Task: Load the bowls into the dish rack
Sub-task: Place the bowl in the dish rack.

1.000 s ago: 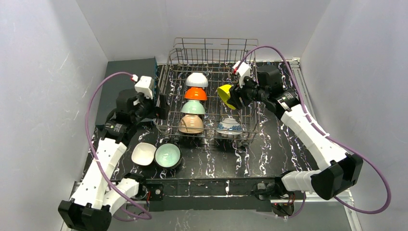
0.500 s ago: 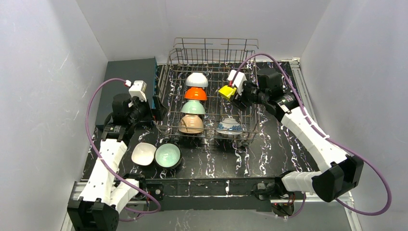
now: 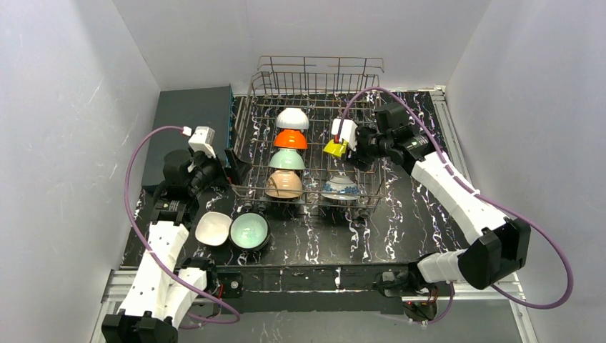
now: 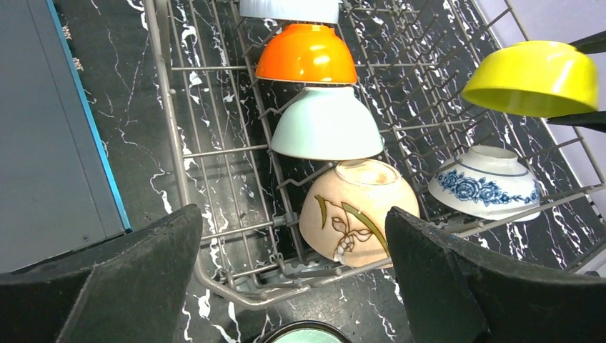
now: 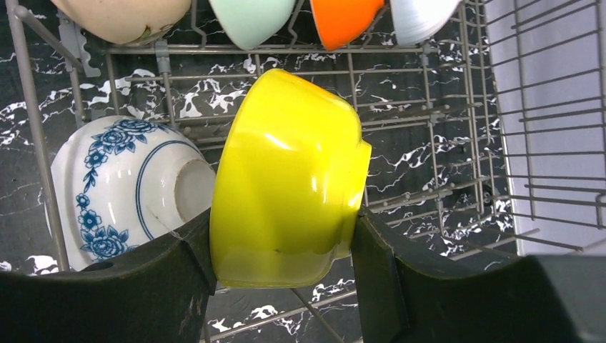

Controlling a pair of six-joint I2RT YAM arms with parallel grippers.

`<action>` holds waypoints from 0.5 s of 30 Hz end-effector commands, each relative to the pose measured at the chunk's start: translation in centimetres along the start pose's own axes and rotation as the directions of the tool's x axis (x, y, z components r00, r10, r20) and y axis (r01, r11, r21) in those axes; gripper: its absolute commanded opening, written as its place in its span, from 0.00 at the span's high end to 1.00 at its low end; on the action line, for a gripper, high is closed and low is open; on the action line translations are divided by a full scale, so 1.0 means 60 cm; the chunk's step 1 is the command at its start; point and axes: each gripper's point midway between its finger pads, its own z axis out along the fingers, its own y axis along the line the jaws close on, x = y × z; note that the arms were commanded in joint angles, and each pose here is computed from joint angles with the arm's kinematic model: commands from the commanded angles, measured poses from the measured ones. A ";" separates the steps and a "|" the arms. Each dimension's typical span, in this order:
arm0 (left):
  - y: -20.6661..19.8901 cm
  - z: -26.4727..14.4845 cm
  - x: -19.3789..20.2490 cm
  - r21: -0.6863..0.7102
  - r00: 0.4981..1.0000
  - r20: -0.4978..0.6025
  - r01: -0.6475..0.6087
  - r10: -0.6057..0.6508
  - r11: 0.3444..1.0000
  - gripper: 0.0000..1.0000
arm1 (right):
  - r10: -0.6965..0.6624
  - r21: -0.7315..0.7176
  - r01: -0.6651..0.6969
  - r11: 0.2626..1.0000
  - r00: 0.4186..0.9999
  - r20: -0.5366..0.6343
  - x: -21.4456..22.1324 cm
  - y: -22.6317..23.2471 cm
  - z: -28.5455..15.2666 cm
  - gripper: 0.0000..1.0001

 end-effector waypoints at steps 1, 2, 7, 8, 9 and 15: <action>-0.016 -0.008 -0.006 0.049 0.999 0.041 -0.002 0.000 0.999 0.02 | -0.076 -0.004 0.077 0.997 0.995 0.066 -0.037 -0.019 -0.003 0.99; -0.018 -0.007 -0.003 0.058 0.999 0.037 0.000 -0.002 0.998 0.02 | -0.080 -0.010 0.081 0.997 0.995 0.062 -0.034 -0.018 0.000 0.99; -0.020 -0.004 0.003 0.073 1.000 0.017 0.003 -0.005 0.997 0.02 | -0.093 -0.031 0.093 0.995 0.995 0.022 -0.019 -0.019 0.010 0.99; -0.022 -0.003 0.004 0.080 1.000 0.014 0.003 -0.004 0.997 0.02 | -0.103 -0.034 0.103 0.994 0.995 0.012 -0.015 -0.020 0.011 0.99; -0.023 -0.003 0.006 0.087 1.000 0.012 0.005 -0.006 0.996 0.02 | -0.108 -0.039 0.108 0.993 0.994 -0.001 -0.010 -0.021 0.013 0.99; -0.027 0.002 0.012 0.107 1.000 -0.008 0.017 -0.016 0.994 0.02 | -0.122 -0.076 0.117 0.990 0.991 -0.060 0.008 -0.022 0.020 0.99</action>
